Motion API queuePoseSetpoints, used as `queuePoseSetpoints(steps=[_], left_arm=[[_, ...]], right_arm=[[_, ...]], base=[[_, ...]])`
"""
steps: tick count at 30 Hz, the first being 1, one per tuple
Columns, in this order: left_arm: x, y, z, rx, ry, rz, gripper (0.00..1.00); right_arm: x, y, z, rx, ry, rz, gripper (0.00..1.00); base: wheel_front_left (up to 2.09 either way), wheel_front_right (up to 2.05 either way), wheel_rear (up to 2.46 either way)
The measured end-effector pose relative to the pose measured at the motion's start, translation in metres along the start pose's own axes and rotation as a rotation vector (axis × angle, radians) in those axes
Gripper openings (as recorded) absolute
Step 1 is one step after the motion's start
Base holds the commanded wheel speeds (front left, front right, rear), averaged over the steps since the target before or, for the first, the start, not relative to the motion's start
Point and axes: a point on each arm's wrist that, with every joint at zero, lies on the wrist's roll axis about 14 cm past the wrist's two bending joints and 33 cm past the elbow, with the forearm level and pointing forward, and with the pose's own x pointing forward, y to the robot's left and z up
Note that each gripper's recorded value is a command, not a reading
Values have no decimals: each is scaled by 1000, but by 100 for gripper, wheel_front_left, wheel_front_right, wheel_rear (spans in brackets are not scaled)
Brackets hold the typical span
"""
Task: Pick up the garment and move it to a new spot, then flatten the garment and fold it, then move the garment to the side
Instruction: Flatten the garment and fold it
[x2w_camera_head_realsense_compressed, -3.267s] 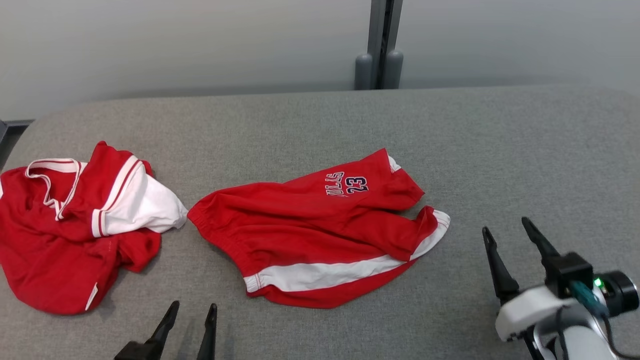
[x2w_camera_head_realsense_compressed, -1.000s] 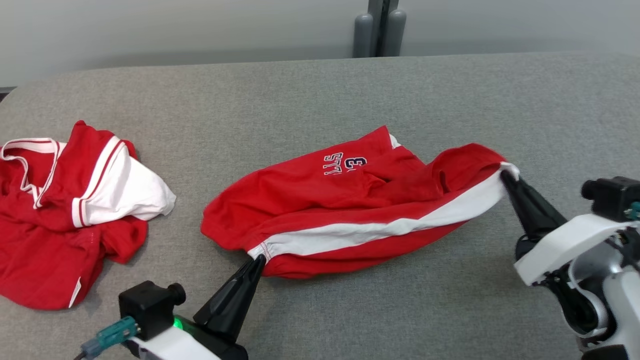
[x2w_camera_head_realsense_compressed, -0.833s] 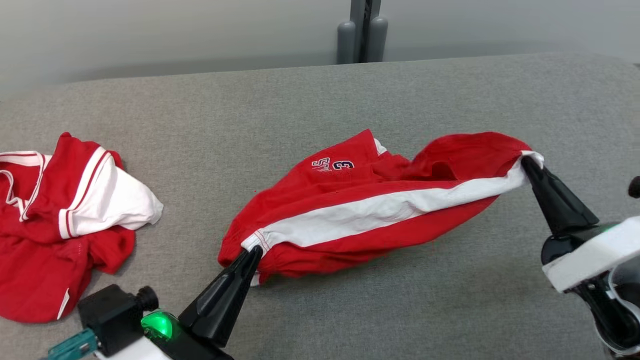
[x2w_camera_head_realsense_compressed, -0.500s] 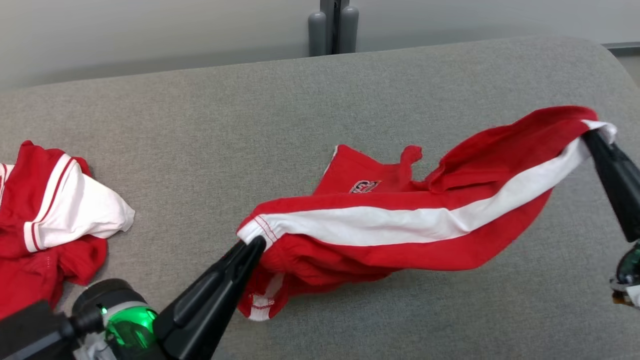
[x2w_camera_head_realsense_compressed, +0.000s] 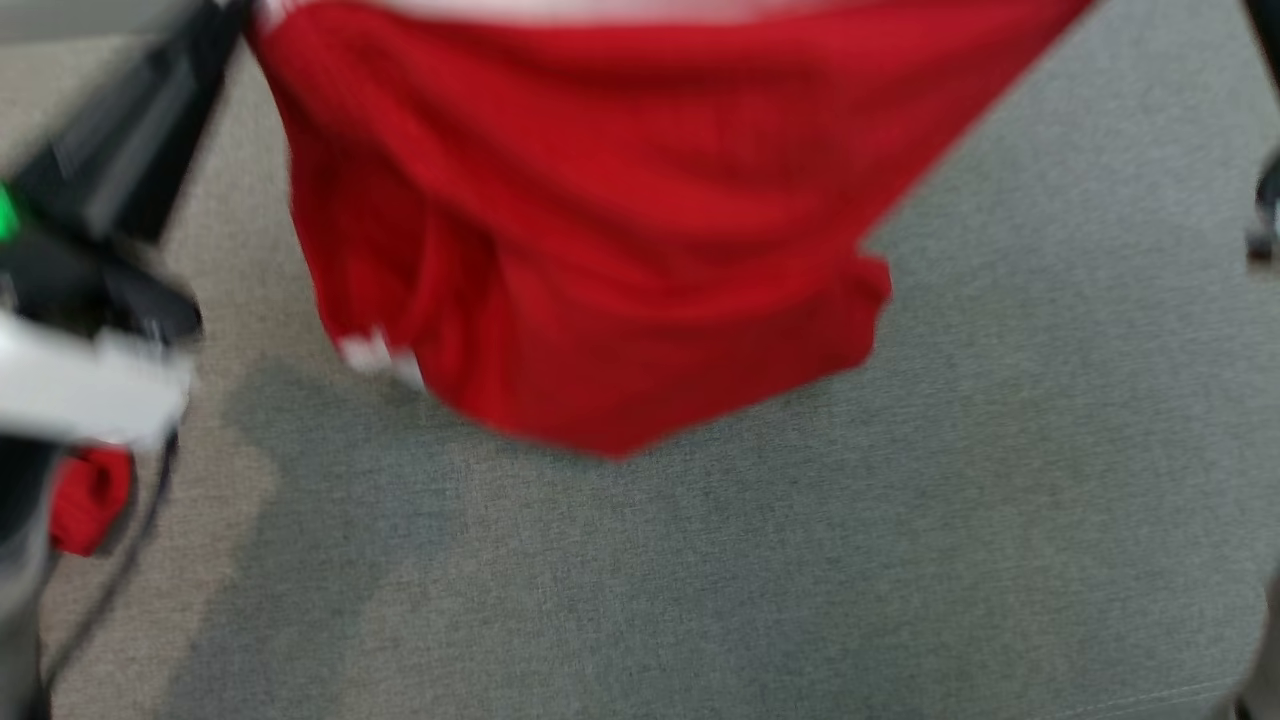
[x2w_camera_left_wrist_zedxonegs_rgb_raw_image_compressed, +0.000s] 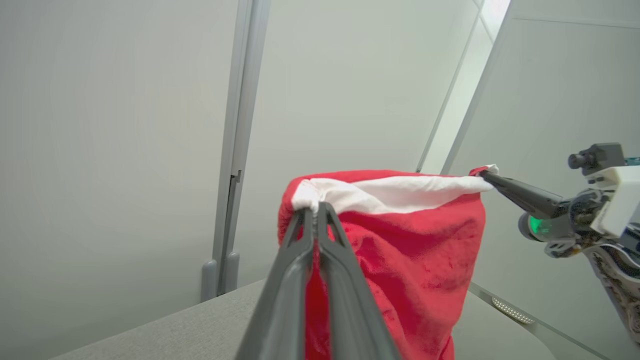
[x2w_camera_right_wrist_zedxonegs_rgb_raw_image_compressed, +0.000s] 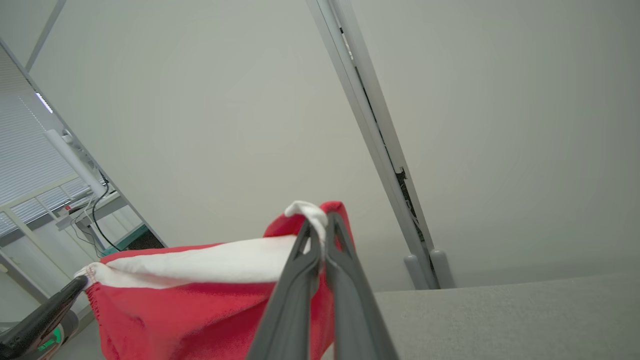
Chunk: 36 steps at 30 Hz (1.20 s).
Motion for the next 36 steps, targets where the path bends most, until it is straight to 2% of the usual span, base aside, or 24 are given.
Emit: queuePoseSetpoints(steps=[5, 10, 12, 15, 19, 23, 26, 27, 30, 36], left_arm=[[60, 64, 13, 64, -10, 101, 0], [109, 115, 35, 166, -107, 200, 0], [116, 123, 35, 201, -109, 211, 0], [127, 151, 23, 241, -132, 263, 0], [127, 181, -25, 226, -91, 319, 0], [105, 187, -105, 109, 24, 336, 0], [69, 177, -154, 23, 92, 348, 0], [47, 164, -172, -11, 118, 339, 0], [7, 136, -200, -59, 181, 320, 0], [-62, 78, -220, -99, 258, 307, 0]], right_arm=[[80, -23, 11, -36, -25, -50, 0], [154, -43, 21, 26, -168, -73, 0], [165, -47, 18, 37, -182, -83, 0], [190, -66, -10, 98, -196, -130, 0], [198, -89, -75, 164, -110, -202, 0], [176, -108, -144, 169, 21, -269, 0], [136, -121, -191, 213, 112, -336, 0], [113, -122, -204, 252, 131, -363, 0], [66, -128, -223, 322, 177, -414, 0], [-28, -124, -228, 455, 181, -487, 0]], base=[[0, 0, 0], [0, 0, 0], [0, 0, 0], [0, 0, 0], [0, 0, 0], [0, 0, 0], [0, 0, 0], [0, 0, 0], [0, 0, 0], [0, 0, 0]])
